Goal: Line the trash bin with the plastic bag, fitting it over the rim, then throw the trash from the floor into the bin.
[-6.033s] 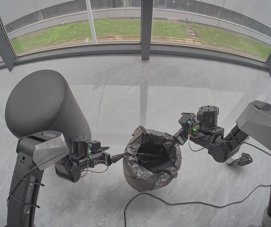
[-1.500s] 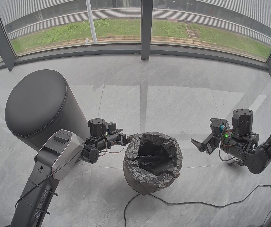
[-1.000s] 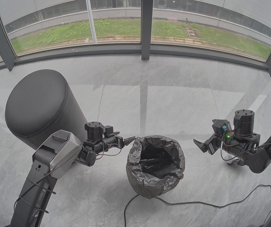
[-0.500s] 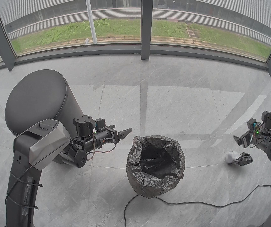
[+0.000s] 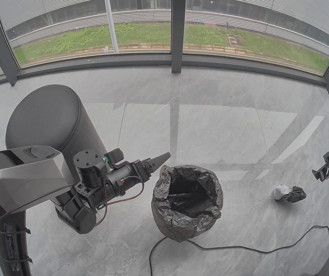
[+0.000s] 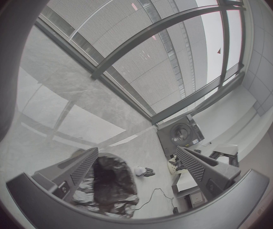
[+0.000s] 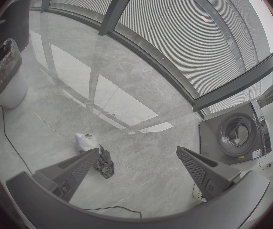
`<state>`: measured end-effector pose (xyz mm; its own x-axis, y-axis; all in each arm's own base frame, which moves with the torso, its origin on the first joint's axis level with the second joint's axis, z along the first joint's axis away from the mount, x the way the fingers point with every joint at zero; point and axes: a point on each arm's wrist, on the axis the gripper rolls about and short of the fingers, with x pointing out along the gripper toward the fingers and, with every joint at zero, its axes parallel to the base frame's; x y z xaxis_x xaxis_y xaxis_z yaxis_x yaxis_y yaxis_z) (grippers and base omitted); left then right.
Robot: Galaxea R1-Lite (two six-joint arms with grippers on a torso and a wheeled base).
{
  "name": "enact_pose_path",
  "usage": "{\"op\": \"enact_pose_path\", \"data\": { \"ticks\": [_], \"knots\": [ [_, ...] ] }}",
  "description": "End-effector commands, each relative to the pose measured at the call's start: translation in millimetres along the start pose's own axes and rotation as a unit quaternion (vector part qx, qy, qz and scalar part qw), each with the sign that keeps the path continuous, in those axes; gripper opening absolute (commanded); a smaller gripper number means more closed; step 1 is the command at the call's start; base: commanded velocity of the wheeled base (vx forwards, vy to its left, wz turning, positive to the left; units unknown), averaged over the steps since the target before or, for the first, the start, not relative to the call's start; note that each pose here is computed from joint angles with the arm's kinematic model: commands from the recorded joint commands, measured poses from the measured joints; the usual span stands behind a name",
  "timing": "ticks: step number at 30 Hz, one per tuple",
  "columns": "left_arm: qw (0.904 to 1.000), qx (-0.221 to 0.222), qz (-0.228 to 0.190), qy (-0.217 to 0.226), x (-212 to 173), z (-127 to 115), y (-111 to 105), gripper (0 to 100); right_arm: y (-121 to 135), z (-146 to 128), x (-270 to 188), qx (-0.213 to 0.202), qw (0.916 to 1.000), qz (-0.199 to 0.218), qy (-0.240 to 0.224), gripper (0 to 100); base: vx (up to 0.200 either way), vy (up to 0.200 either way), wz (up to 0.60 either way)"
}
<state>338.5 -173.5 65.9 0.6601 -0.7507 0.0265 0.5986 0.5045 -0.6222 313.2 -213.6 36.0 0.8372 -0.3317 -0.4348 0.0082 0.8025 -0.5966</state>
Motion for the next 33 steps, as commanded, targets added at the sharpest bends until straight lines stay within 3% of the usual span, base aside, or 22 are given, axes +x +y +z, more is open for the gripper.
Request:
{"op": "enact_pose_path", "data": {
  "ticks": [1, 10, 16, 23, 30, 33],
  "knots": [
    [0.9994, 0.005, -0.033, 0.001, 0, -3, -30, 100, 2, -25, 23, 0.005, 0.9998, 0.014, 0.017, 100, 0.0, -0.2, 0.0],
    [0.999, 0.004, -0.045, 0.007, 12, -19, -45, 100, 7, -32, 21, 0.004, 0.9993, 0.027, 0.025, 100, 0.0, -0.2, 0.0],
    [0.9981, 0.0, -0.061, 0.005, 23, -24, -55, 100, 31, -2, 34, -0.017, 0.9948, 0.1, 0.0, 100, 0.0, 0.0, 0.0],
    [0.9969, -0.048, -0.063, 0.003, 24, -33, -74, 100, 38, 19, 45, -0.015, 0.985, 0.171, 0.022, 100, -0.2, 0.0, 0.0],
    [0.9969, -0.05, -0.061, 0.002, 25, -33, -73, 100, 38, 14, 66, -0.015, 0.9799, 0.194, 0.045, 100, -0.2, 0.0, 0.0],
    [0.997, -0.047, -0.062, 0.002, 26, -34, -73, 100, 40, 11, 82, -0.038, 0.9794, 0.195, 0.039, 100, -0.2, 0.0, 0.0]
  ]
}}
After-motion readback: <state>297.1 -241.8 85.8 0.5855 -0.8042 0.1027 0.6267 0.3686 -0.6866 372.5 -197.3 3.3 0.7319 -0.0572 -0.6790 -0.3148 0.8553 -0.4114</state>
